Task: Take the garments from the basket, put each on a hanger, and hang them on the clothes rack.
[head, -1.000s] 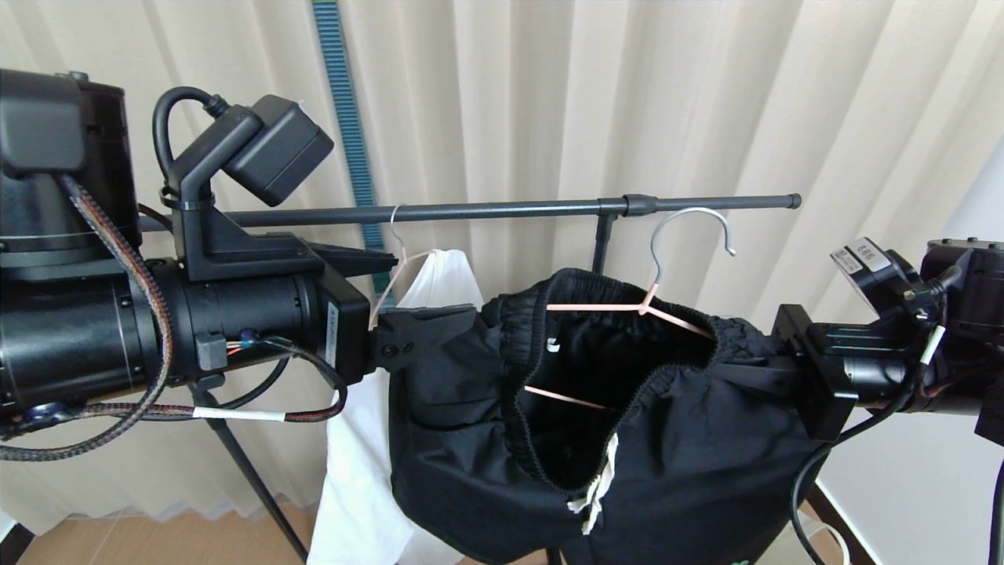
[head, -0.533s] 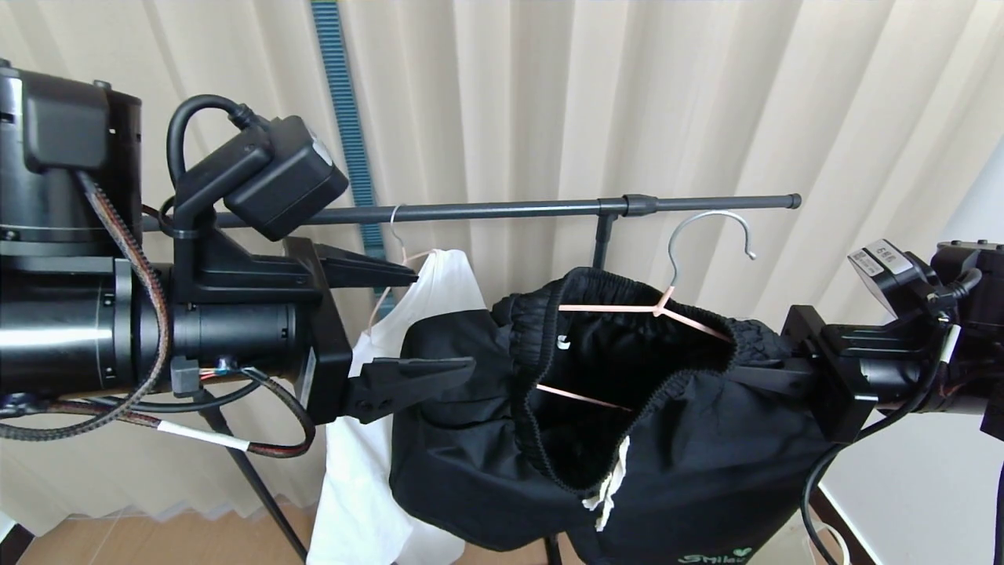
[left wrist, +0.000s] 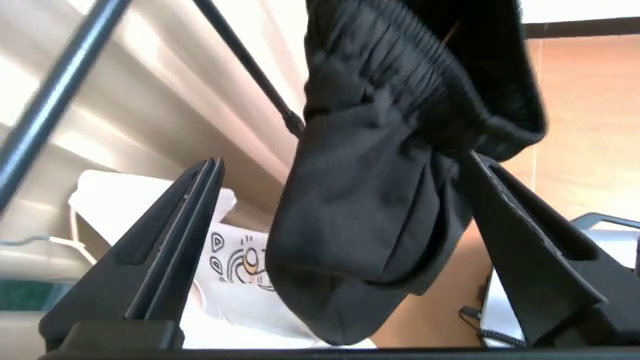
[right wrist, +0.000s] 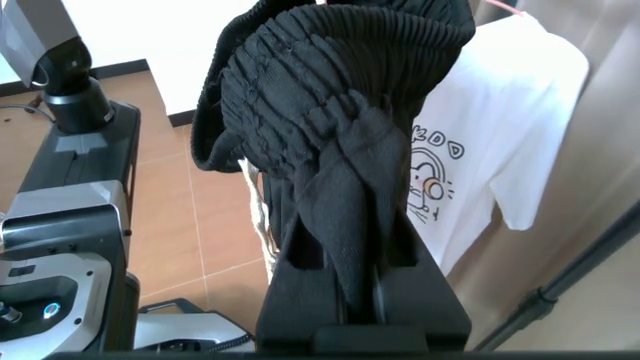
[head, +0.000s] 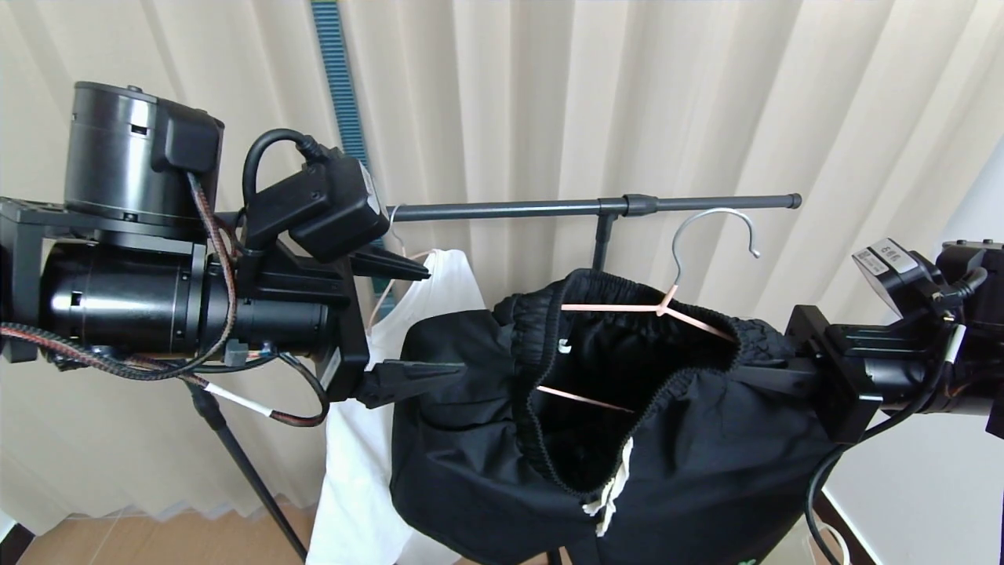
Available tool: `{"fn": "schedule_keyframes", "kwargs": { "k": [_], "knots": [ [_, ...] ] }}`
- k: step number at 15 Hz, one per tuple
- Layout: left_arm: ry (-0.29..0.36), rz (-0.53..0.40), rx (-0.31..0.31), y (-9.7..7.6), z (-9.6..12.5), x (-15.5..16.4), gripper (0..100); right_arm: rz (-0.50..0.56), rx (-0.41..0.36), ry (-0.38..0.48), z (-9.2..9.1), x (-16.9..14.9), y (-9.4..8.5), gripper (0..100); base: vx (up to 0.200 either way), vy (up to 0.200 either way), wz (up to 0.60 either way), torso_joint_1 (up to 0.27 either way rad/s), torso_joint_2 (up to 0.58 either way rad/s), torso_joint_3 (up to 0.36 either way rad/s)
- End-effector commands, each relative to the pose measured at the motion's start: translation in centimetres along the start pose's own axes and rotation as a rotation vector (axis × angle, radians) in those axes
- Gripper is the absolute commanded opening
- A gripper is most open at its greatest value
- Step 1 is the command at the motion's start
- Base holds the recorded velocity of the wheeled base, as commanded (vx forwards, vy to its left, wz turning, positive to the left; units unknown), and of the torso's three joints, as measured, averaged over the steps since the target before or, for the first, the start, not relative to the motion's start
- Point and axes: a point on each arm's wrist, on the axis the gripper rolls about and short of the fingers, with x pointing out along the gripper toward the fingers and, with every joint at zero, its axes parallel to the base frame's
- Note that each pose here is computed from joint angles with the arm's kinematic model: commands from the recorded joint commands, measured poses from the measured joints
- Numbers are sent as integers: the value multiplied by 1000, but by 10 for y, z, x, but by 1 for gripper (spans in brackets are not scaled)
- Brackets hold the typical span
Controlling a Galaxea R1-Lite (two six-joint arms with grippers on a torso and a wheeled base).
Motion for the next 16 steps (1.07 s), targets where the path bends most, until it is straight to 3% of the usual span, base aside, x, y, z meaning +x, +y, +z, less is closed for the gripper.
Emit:
{"fn": "schedule_keyframes", "kwargs": {
  "k": [1,5,6,10,16],
  "knots": [
    [21,-13,-25,2,-8,6,100,-18,-6,-5,2,-8,6,0,0,0,0,0,0,0],
    [9,-36,-27,0,-9,6,100,-19,1,-1,-2,-10,15,0,0,0,0,0,0,0],
    [9,-35,-27,0,-10,5,100,-25,1,3,-6,-15,25,0,0,0,0,0,0,0],
    [-2,-26,-27,-6,-9,-5,100,-78,-30,4,-11,-29,30,0,0,0,0,0,0,0],
    [-32,-81,-13,-16,-5,-5,100,38,-26,18,-15,-5,40,0,0,0,0,0,0,0]
  ]
}}
